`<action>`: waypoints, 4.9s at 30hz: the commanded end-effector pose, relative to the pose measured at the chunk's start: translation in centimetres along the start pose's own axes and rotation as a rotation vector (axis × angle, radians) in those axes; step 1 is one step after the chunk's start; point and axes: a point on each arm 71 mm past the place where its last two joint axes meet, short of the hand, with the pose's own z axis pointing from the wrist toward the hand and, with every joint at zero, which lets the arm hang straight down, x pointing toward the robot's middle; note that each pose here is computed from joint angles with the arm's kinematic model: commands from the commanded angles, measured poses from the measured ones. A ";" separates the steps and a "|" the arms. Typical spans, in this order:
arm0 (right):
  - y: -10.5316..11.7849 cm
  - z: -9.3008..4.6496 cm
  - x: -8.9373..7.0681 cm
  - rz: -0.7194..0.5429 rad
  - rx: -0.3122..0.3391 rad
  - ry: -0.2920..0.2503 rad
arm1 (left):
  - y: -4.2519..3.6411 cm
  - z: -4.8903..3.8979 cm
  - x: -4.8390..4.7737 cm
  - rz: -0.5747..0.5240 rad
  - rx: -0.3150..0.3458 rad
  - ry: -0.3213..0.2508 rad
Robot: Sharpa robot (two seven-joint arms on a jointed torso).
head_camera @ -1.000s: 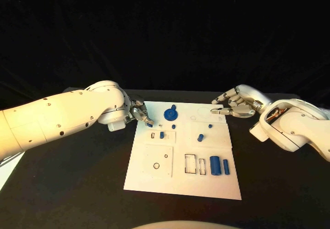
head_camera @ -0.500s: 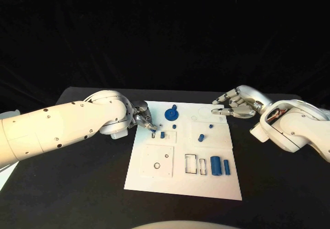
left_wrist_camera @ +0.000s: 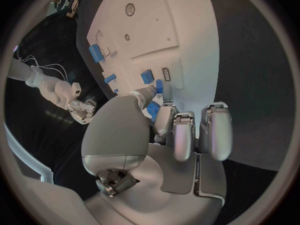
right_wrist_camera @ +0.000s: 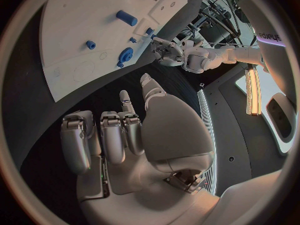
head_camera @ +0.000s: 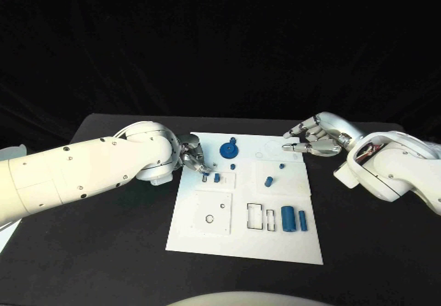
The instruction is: Assemble the parts on the task board
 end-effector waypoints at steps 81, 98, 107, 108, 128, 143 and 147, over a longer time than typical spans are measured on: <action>0.2 -0.3 0.2 -0.001 -0.011 0.022 | 0.49 0.46 0.96 0.065 -0.071 0.107; 0.2 -0.4 0.1 -0.001 -0.015 0.019 | 0.36 0.93 0.80 0.052 -0.112 0.090; 0.2 -0.4 0.1 -0.001 -0.015 0.018 | 0.02 1.22 0.85 0.053 -0.115 0.090; 0.2 -0.4 0.1 -0.001 -0.015 0.018 | -0.01 1.24 0.86 0.053 -0.115 0.090; 0.2 -0.5 0.0 -0.002 -0.016 0.015 | 0.38 1.35 0.78 0.055 -0.142 0.092; 0.2 -0.5 0.0 -0.001 -0.020 0.016 | 0.68 1.30 0.48 0.029 -0.149 0.057; 0.2 -0.4 0.0 -0.001 -0.019 0.016 | 0.72 1.25 0.35 0.016 -0.145 0.040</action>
